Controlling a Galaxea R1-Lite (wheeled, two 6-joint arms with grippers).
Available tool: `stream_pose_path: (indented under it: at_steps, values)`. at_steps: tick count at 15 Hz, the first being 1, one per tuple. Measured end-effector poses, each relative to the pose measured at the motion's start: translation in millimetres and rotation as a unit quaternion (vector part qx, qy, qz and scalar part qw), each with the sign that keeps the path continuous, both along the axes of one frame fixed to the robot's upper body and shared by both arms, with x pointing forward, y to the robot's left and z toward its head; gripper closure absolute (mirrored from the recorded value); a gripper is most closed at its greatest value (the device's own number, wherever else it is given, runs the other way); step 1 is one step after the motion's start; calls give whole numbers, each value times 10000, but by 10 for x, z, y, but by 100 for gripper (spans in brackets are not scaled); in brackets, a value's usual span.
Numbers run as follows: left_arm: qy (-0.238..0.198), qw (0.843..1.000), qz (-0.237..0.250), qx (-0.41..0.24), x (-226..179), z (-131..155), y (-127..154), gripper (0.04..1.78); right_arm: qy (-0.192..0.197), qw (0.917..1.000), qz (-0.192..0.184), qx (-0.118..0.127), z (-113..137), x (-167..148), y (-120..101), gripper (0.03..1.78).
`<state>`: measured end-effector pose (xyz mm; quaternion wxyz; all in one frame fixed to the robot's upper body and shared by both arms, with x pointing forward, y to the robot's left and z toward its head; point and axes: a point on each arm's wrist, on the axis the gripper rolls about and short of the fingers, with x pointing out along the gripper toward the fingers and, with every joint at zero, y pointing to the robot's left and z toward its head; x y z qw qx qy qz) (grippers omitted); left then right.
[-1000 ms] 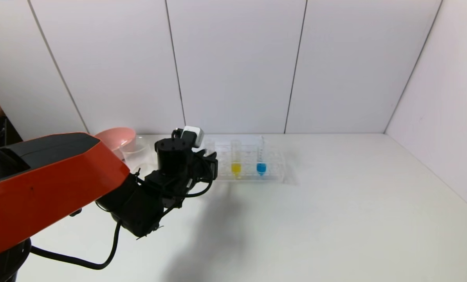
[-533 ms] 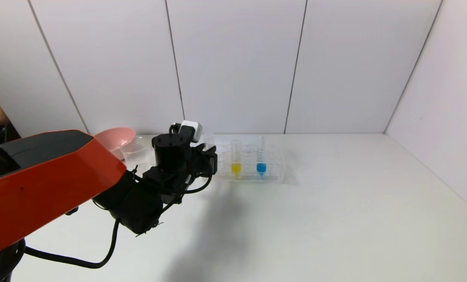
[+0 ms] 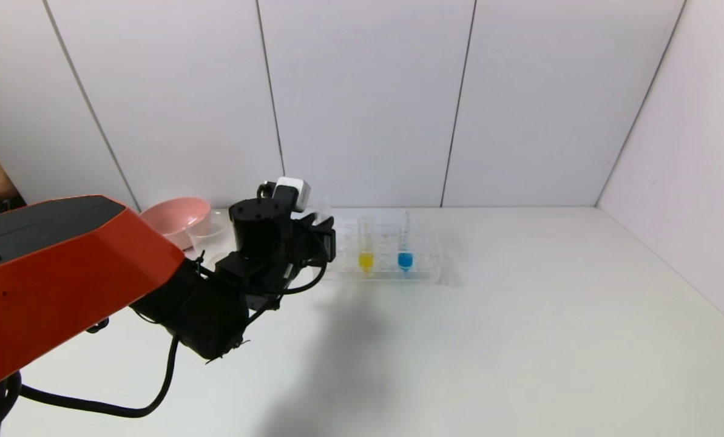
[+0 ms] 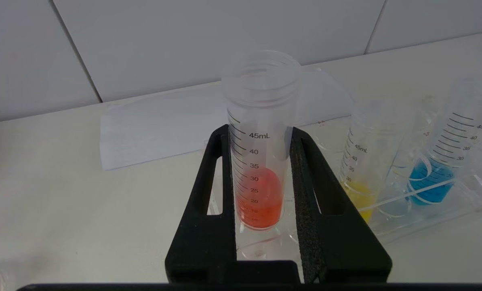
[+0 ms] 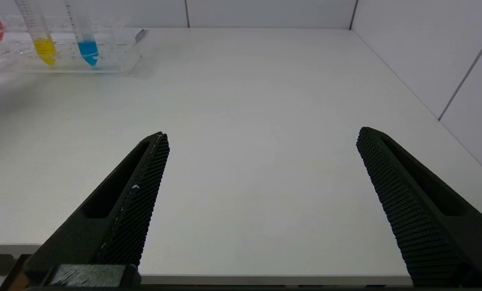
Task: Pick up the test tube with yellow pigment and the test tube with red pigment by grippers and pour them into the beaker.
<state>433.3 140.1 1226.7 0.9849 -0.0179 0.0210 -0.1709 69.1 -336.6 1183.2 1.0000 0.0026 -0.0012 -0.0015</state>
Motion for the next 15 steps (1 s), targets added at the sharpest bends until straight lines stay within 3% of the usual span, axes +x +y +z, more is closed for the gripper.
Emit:
stream_pose_path:
  at_steps: [15]
  values:
    - [-278, 9996, -4, -51, -80, 230, 18, 139, -2, 10000, 0, -2, 0, 0, 0, 11]
